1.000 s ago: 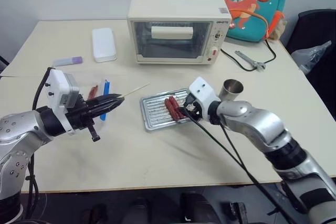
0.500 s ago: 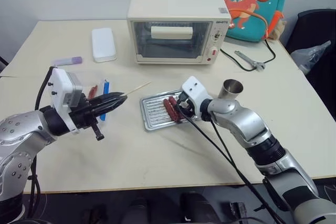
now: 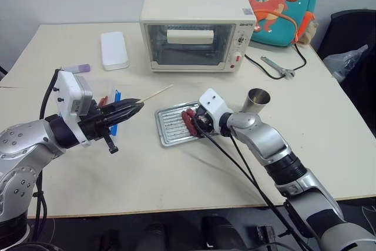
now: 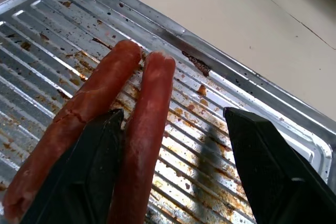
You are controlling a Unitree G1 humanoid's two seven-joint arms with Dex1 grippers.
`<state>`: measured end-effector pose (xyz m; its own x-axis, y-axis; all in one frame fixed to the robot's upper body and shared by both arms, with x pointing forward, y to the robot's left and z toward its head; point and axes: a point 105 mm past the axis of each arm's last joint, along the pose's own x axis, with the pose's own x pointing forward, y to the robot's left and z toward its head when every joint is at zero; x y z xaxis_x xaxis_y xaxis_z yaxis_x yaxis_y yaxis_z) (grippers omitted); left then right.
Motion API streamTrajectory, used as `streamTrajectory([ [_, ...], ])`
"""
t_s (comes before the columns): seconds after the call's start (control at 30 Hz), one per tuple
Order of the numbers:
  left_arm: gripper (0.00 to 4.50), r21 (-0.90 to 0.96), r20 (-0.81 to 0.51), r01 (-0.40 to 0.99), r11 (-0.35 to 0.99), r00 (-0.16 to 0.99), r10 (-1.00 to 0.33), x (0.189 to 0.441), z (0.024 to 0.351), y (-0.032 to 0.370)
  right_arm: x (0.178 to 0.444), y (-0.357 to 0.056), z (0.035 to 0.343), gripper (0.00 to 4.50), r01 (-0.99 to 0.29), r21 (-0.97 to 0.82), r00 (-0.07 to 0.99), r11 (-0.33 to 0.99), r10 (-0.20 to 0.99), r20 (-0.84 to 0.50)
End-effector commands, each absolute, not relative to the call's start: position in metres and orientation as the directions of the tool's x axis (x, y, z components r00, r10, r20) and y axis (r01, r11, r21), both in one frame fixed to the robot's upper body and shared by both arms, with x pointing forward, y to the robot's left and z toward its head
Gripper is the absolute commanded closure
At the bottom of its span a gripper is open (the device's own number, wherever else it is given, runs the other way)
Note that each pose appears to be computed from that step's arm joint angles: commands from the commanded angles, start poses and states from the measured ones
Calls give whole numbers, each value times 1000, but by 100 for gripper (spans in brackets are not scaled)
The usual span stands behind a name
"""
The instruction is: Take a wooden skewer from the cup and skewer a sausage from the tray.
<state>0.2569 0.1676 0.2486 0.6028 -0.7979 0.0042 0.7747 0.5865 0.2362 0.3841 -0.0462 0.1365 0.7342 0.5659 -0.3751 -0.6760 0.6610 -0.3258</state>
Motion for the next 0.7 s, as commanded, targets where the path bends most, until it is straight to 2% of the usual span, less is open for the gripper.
streamTrajectory([
  [0.03,450,260,26,782,566,581,-814,254,255,164,387,-45,144,265,-672,-315,739,670,579,-345],
  [0.23,450,262,24,783,564,579,-815,254,254,164,387,-41,141,416,-680,-285,730,675,588,-349],
  [0.57,450,264,30,783,562,576,-817,256,253,164,385,-39,134,423,-696,-260,713,669,601,-361],
  [0.7,450,254,20,785,564,579,-815,258,250,168,379,-40,147,423,-724,-283,689,629,639,-341],
])
